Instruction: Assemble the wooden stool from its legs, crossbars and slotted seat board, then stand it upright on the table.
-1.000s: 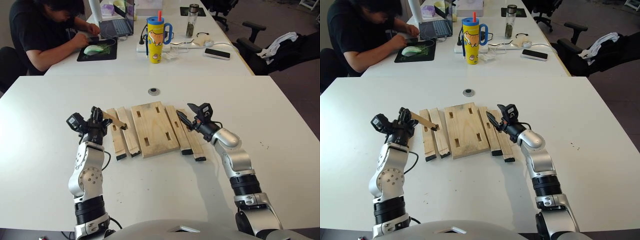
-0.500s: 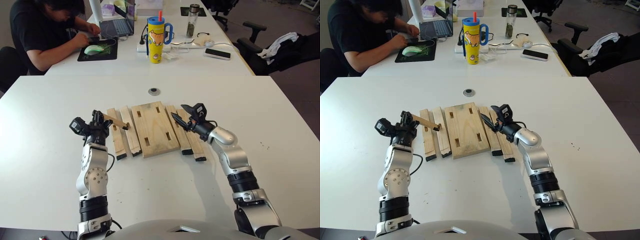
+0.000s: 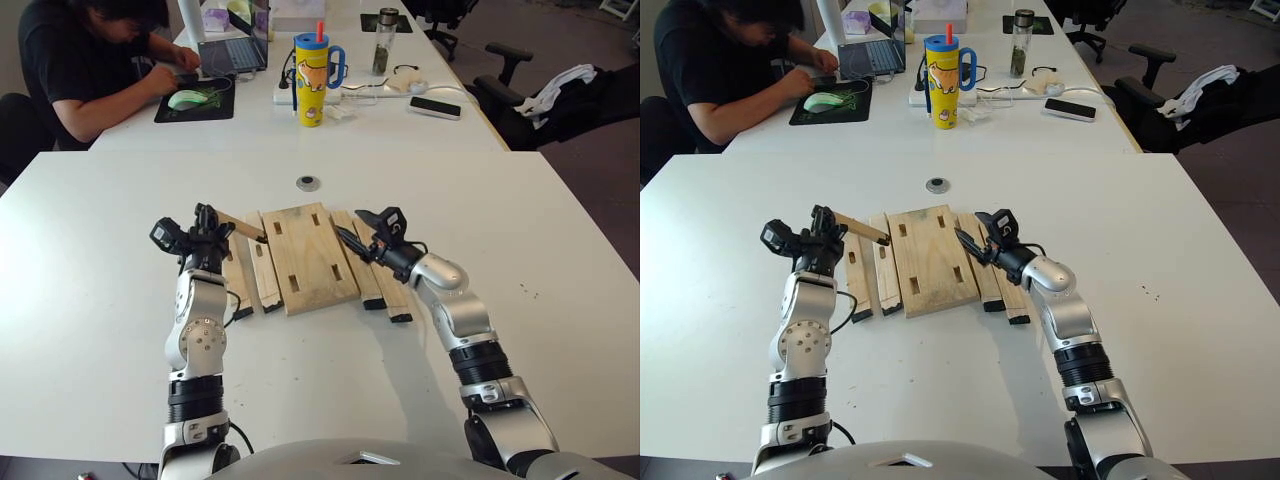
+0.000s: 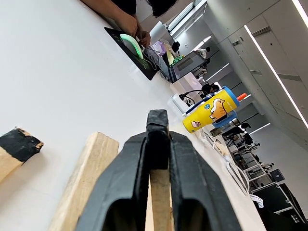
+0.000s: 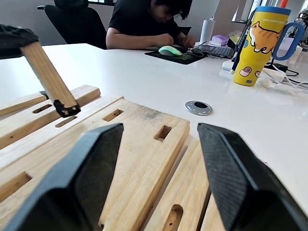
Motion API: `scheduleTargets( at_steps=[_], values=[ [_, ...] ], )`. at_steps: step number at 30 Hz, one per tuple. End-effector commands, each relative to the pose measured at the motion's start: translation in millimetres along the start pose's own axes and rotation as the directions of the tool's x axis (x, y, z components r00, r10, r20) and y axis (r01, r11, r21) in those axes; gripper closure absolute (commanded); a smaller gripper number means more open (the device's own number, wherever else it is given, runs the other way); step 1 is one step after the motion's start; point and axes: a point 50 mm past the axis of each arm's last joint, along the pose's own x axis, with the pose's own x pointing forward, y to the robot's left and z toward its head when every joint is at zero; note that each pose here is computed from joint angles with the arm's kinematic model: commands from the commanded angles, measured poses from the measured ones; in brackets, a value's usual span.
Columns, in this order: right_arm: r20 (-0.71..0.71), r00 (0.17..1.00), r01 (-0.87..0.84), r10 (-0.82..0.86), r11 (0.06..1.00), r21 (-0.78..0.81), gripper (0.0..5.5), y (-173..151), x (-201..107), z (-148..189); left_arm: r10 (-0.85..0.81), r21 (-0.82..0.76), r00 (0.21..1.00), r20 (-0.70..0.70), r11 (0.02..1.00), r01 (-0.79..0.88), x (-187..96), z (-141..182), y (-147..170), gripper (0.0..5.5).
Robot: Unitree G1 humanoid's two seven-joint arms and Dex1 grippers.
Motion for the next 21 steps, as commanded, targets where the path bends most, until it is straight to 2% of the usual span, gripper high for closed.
scheduleTargets(
  at_steps=[1, 12, 17, 21],
  values=[
    [-0.007, 1.000, 0.003, -0.003, 1.000, -0.012, 2.63, -2.3, 1.0, 1.9, 0.064, -0.077, 0.997, -0.044, 0.995, -0.067, -8.7, -23.4, -1.1, 5.07],
    [-0.010, 1.000, 0.003, -0.003, 1.000, -0.012, 2.63, -1.0, 1.3, 1.4, 0.117, 0.026, 0.991, -0.069, 0.993, -0.116, -12.2, -29.2, 7.9, 5.07],
    [-0.012, 1.000, 0.007, -0.007, 1.000, -0.013, 2.63, 0.4, 0.2, 0.6, 0.203, 0.257, 0.978, -0.059, 0.949, -0.181, -15.4, -25.7, 21.9, 5.07],
    [-0.016, 1.000, 0.019, -0.020, 1.000, -0.011, 2.63, 1.5, -2.0, -1.6, 0.238, 0.371, 0.970, -0.044, 0.906, -0.205, -18.7, -19.4, 27.9, 5.07]
  ],
)
